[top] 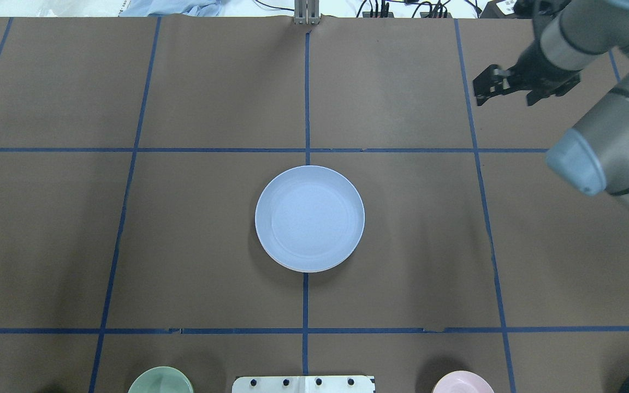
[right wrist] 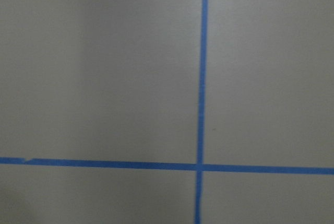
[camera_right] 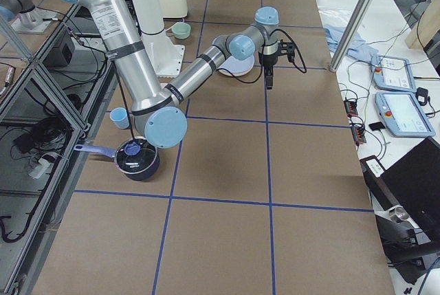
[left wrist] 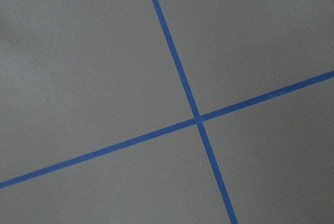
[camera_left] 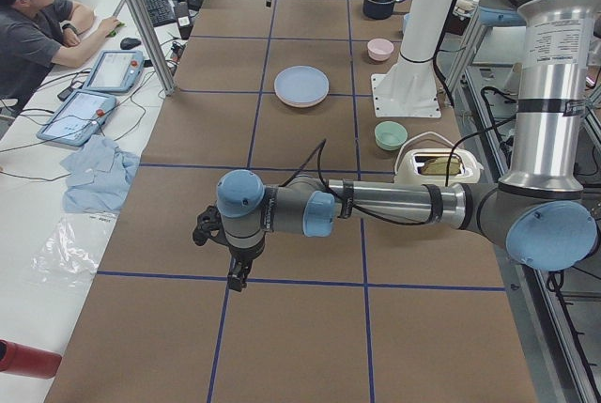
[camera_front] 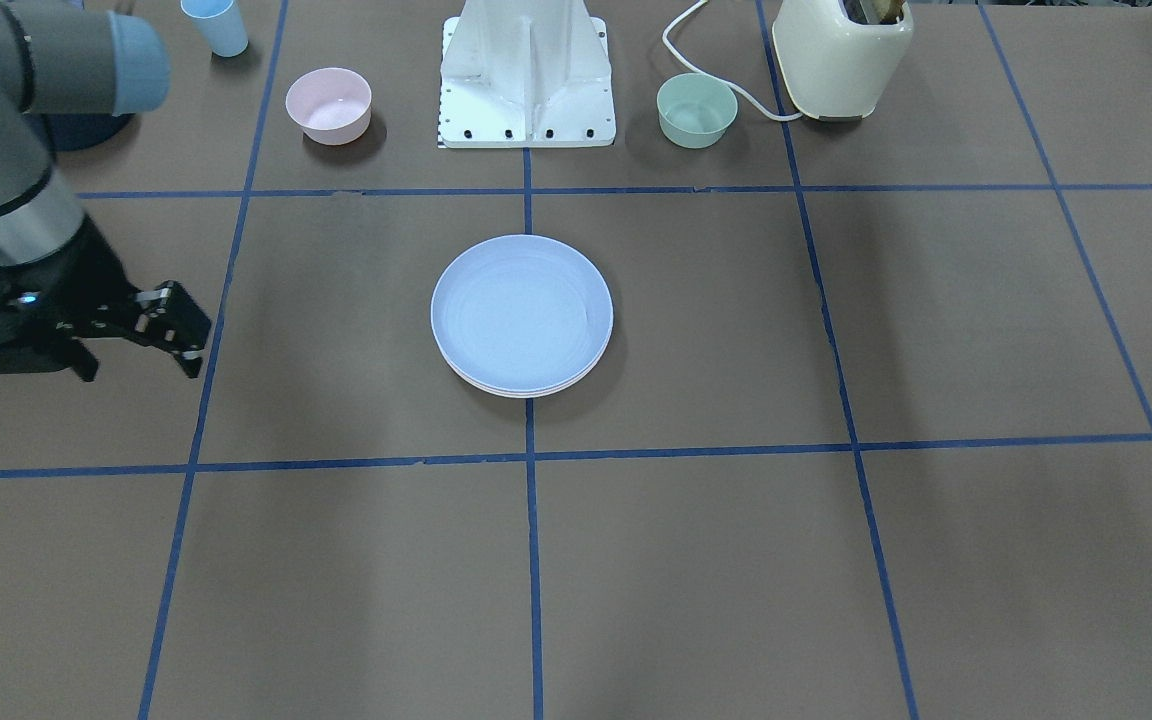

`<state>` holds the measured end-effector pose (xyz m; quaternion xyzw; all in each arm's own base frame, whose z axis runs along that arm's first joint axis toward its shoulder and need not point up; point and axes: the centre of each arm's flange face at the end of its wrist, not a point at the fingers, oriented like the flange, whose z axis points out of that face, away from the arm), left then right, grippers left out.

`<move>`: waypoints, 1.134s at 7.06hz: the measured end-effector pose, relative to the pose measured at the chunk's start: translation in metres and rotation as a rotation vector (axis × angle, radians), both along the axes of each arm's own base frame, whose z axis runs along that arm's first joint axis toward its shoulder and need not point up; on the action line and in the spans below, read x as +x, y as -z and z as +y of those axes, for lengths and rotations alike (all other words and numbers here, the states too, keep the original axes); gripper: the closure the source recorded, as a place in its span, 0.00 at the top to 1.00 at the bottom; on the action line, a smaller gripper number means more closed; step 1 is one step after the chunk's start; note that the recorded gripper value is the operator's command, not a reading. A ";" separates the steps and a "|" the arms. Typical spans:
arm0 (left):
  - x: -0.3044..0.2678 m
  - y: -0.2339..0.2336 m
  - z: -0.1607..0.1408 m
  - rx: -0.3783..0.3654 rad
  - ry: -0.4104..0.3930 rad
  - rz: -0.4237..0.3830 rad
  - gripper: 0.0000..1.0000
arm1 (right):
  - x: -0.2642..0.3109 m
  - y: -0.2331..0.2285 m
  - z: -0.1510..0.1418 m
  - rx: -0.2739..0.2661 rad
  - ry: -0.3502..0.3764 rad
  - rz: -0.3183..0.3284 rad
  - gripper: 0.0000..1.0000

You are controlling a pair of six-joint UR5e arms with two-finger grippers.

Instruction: Stack three plates with pink and blue

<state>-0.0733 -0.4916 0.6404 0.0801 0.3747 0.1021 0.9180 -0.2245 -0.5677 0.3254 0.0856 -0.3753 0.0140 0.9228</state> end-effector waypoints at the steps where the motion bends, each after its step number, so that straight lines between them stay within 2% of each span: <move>1: 0.002 -0.002 0.005 -0.012 -0.002 0.029 1.00 | 0.048 -0.041 -0.020 0.023 0.068 0.022 1.00; 3: 0.004 -0.004 0.008 -0.017 -0.004 0.045 1.00 | 0.150 -0.143 -0.040 0.064 0.199 0.056 1.00; 4: 0.004 -0.010 0.011 -0.026 -0.004 0.044 1.00 | 0.200 -0.196 -0.032 0.059 0.229 0.061 1.00; 5: 0.004 -0.017 0.015 -0.037 -0.004 0.043 1.00 | 0.245 -0.248 -0.009 0.023 0.221 0.061 1.00; 7: 0.003 -0.022 0.018 -0.041 -0.005 0.042 1.00 | 0.298 -0.331 0.061 -0.074 0.167 0.057 1.00; 8: 0.004 -0.024 0.019 -0.043 -0.007 0.041 1.00 | 0.309 -0.359 0.094 -0.087 0.143 0.055 1.00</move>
